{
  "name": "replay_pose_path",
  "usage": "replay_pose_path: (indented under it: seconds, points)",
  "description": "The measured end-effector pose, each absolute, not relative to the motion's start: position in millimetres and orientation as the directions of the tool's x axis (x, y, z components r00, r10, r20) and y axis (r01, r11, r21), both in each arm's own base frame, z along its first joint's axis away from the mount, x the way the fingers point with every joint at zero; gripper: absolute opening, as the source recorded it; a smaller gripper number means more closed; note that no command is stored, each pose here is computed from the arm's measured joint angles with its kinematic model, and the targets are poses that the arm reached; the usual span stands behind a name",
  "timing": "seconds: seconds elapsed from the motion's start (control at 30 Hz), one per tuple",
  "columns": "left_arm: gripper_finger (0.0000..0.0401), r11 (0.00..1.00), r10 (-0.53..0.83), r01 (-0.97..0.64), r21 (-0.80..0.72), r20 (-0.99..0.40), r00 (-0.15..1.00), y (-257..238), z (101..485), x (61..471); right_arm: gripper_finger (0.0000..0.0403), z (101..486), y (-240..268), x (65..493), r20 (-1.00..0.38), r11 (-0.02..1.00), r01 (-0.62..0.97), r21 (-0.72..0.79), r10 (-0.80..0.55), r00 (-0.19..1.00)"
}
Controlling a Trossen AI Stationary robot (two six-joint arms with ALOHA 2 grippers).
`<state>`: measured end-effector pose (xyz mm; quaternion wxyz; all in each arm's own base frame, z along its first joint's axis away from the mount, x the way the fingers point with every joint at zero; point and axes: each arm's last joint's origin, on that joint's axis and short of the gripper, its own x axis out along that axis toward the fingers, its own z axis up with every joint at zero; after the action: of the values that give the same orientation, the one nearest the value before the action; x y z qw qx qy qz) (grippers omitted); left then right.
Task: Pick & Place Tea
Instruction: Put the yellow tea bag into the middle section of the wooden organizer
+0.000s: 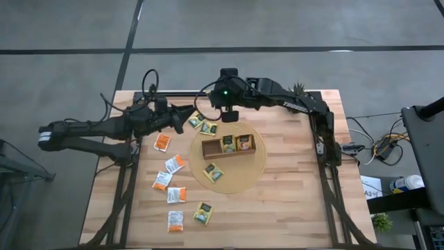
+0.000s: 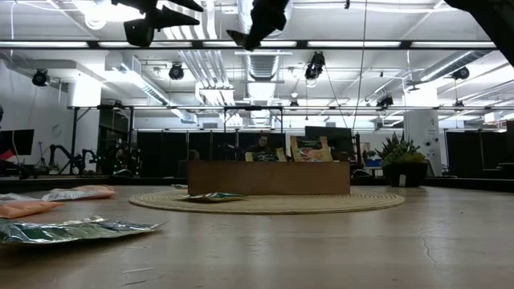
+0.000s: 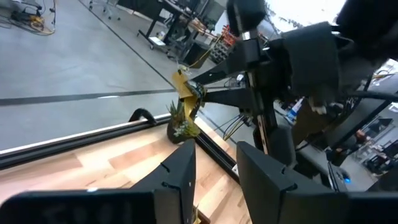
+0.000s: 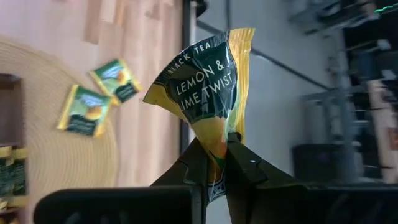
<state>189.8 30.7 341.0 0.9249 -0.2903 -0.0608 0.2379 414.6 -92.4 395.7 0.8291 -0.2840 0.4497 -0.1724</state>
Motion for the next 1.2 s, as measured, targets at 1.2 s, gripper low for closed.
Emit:
replay_pose_path:
  seconds: [1.2]
  points:
    - [0.0213, 0.782, 0.472, -0.372, -0.5, 0.087, 0.877, 33.2, 342.1, 216.3, 0.0023, 402.2, -48.5, 429.2, -0.523, 0.675, 0.049, -0.736, -0.613, 0.593]
